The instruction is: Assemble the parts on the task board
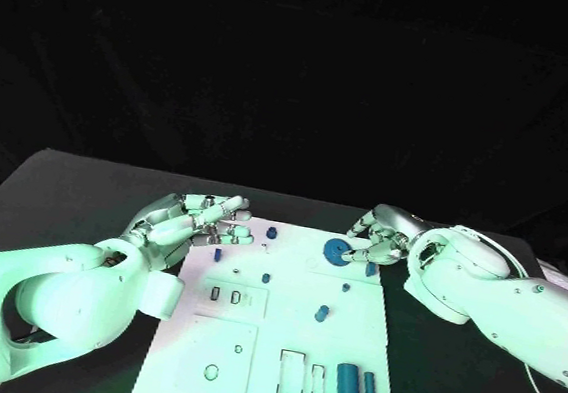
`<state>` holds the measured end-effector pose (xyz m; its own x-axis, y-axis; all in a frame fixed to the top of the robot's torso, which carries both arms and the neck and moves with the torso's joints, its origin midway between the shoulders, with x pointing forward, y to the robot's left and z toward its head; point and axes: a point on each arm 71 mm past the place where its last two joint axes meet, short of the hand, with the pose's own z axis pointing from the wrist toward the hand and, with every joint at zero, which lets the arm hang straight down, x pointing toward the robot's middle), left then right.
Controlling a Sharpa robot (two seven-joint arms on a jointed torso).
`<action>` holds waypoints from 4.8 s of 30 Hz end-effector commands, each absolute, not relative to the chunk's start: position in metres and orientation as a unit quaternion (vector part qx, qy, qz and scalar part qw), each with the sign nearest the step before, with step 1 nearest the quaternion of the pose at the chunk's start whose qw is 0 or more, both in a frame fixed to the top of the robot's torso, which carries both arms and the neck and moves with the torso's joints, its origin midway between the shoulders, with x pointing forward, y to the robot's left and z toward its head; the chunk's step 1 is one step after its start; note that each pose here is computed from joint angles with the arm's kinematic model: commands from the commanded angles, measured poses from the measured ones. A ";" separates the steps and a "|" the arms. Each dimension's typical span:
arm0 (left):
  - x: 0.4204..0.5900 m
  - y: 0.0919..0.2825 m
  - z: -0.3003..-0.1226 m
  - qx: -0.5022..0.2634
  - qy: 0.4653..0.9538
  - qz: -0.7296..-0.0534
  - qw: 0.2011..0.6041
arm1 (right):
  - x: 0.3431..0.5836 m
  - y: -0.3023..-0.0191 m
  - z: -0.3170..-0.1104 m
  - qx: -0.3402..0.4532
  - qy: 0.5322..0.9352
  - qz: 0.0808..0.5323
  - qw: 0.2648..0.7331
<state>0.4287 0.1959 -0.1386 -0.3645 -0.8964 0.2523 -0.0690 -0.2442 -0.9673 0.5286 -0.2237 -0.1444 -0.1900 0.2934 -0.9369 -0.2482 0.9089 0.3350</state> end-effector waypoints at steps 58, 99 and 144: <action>0.429 0.192 -0.138 -0.456 0.526 -0.648 0.310 | 0.522 -0.181 -0.147 -0.068 0.691 0.213 0.687; 0.431 0.191 -0.138 -0.455 0.527 -0.648 0.308 | 0.506 -0.073 -0.161 -0.126 0.676 0.269 0.674; 0.436 0.202 -0.141 -0.459 0.525 -0.644 0.315 | 0.513 -0.239 -0.153 0.032 0.665 0.383 0.640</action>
